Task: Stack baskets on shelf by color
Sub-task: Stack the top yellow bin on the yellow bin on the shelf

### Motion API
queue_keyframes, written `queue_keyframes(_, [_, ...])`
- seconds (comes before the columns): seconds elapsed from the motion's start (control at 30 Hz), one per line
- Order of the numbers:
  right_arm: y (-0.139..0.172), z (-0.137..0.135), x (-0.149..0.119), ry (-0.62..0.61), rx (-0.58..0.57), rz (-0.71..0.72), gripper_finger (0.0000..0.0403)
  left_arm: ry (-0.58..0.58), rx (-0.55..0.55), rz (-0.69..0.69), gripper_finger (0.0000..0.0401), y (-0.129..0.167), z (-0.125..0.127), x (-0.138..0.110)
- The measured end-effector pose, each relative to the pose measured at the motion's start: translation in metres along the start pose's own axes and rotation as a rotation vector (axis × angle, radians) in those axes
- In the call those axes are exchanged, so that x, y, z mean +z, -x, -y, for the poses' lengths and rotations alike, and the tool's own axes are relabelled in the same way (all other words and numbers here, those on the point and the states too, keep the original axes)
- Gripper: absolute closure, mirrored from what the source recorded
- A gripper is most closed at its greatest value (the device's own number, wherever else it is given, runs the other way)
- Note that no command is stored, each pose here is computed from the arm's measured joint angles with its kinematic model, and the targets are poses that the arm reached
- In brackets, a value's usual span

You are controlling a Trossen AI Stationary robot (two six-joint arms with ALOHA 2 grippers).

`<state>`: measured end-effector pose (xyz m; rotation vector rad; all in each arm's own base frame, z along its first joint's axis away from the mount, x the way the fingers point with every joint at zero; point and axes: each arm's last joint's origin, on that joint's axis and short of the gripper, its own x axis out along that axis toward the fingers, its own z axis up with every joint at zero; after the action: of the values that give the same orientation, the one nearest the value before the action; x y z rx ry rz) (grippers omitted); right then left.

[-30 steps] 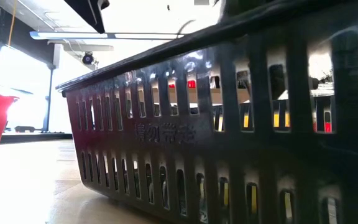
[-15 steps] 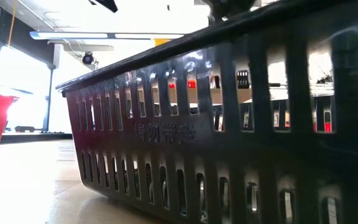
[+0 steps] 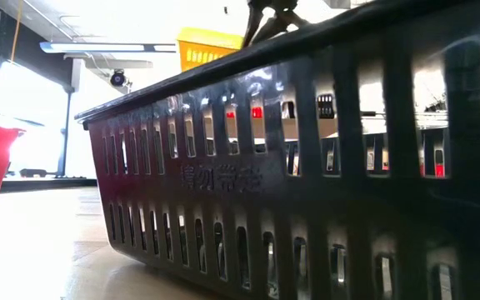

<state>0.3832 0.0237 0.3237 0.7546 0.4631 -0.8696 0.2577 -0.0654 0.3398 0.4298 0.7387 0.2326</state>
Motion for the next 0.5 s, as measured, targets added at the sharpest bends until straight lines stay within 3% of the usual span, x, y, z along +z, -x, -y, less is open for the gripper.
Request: queue_keyframes(0.5, [-0.003, -0.025, 0.021, 0.088, -0.022, 0.026, 0.0403, -0.169, 0.106, -0.187, 0.0217, -0.031, 0.014, -0.01])
